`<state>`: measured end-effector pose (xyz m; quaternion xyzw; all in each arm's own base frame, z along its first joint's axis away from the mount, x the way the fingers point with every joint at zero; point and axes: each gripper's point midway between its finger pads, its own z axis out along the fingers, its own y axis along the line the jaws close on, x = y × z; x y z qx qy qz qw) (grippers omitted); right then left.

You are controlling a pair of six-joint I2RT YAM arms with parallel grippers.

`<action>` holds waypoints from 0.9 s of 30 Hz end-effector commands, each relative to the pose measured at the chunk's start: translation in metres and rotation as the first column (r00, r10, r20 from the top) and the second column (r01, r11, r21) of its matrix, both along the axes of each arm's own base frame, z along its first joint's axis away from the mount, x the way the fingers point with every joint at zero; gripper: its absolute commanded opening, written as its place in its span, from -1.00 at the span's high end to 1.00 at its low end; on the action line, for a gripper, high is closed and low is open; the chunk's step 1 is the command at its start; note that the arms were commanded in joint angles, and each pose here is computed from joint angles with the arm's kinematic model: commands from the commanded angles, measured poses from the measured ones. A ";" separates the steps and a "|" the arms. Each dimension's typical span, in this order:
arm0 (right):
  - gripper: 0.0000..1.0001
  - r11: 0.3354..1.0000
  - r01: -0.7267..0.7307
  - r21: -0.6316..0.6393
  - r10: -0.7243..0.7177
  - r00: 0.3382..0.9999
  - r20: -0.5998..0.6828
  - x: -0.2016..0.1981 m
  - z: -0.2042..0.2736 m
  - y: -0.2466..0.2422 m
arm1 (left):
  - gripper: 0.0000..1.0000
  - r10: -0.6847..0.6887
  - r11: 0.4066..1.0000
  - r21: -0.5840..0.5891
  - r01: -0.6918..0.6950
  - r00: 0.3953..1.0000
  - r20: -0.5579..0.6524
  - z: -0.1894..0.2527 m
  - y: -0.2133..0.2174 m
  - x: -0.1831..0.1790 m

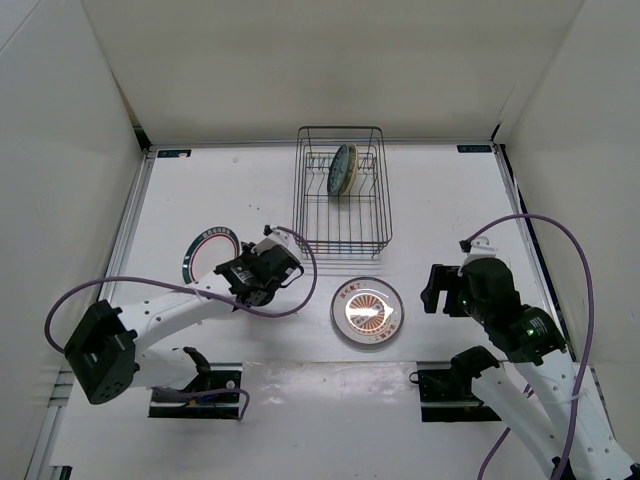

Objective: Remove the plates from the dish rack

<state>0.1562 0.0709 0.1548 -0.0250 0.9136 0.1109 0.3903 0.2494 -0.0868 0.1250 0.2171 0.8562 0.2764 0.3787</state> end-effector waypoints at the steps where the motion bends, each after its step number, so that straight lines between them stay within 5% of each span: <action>1: -0.79 1.000 -0.015 0.005 0.015 0.999 0.038 0.006 0.005 0.003 | 1.00 0.047 0.998 -0.037 -0.045 0.996 0.072 -0.003 -0.002 0.005; 8: -0.79 1.000 -0.018 0.001 0.018 0.999 0.031 0.006 0.004 0.003 | 1.00 0.039 0.999 -0.029 -0.038 0.999 0.036 -0.025 -0.011 0.006; 27: -0.79 1.000 -0.020 0.002 0.020 0.999 0.032 0.005 0.004 0.004 | 0.61 0.027 1.000 -0.011 -0.027 1.000 0.013 -0.037 -0.034 0.023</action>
